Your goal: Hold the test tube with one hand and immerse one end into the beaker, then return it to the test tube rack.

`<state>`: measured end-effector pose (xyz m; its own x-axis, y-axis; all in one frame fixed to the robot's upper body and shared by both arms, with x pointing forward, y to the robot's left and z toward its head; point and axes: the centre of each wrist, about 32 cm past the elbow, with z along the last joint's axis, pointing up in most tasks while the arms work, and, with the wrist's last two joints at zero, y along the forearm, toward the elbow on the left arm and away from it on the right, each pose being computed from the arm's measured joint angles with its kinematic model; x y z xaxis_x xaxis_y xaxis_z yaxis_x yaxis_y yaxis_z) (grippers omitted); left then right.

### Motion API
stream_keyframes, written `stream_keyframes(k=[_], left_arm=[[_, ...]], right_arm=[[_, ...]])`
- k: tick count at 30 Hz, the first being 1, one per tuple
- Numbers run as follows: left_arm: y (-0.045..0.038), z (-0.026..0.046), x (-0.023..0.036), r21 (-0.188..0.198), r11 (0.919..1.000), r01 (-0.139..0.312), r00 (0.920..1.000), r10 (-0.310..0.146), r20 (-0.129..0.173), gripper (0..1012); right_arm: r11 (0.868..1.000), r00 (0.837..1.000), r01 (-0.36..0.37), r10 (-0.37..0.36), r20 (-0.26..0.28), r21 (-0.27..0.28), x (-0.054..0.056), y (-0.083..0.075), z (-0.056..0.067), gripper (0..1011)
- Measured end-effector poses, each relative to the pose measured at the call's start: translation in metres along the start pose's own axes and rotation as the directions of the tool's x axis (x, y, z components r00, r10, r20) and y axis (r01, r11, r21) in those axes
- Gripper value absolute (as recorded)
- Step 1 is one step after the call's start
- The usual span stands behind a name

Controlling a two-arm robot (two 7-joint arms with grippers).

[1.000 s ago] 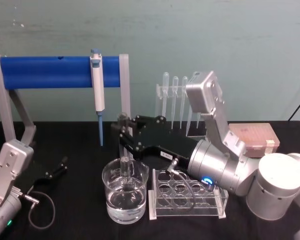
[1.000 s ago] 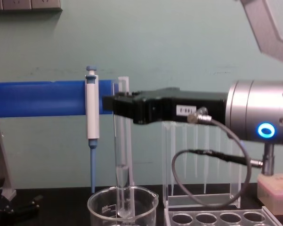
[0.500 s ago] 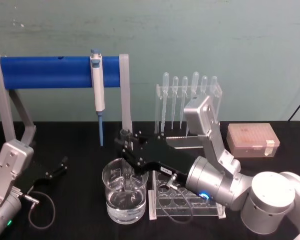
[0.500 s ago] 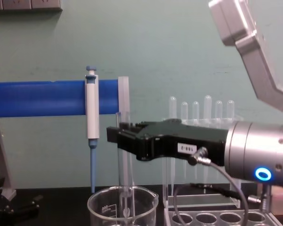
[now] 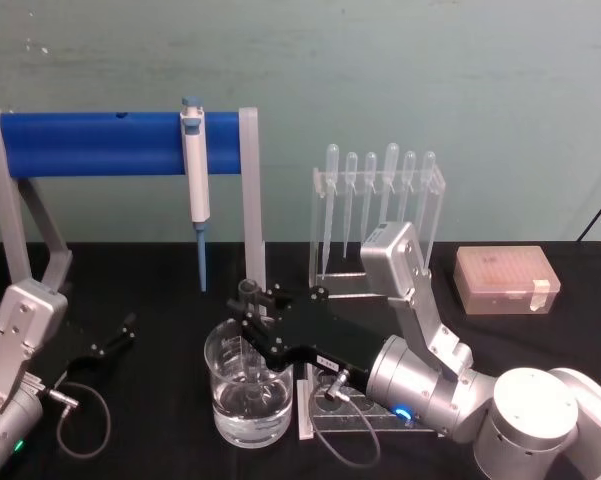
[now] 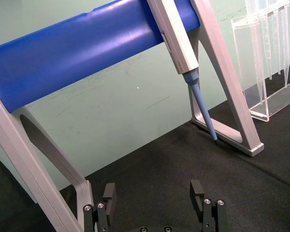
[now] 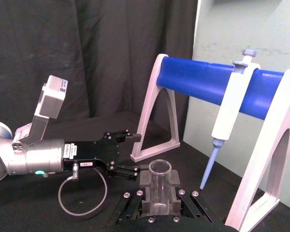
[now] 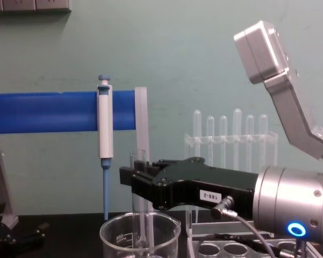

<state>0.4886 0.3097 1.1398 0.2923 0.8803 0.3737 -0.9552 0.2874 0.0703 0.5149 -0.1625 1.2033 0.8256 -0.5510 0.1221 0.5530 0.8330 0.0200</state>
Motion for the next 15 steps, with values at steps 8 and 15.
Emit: stream_keyframes(k=[8, 15], left_arm=[[0.0, 0.0, 0.0, 0.0, 1.0, 0.0, 1.0, 0.0, 0.0, 1000], [0.0, 0.0, 0.0, 0.0, 1.0, 0.0, 1.0, 0.0, 0.0, 1000]], right_arm=[[1.0, 1.0, 0.004, -0.004, -0.011, -0.003, -0.0028, -0.0016, -0.0046, 224], [1.0, 1.0, 0.022, -0.022, -0.014, -0.002, -0.0035, -0.0042, -0.0074, 224]])
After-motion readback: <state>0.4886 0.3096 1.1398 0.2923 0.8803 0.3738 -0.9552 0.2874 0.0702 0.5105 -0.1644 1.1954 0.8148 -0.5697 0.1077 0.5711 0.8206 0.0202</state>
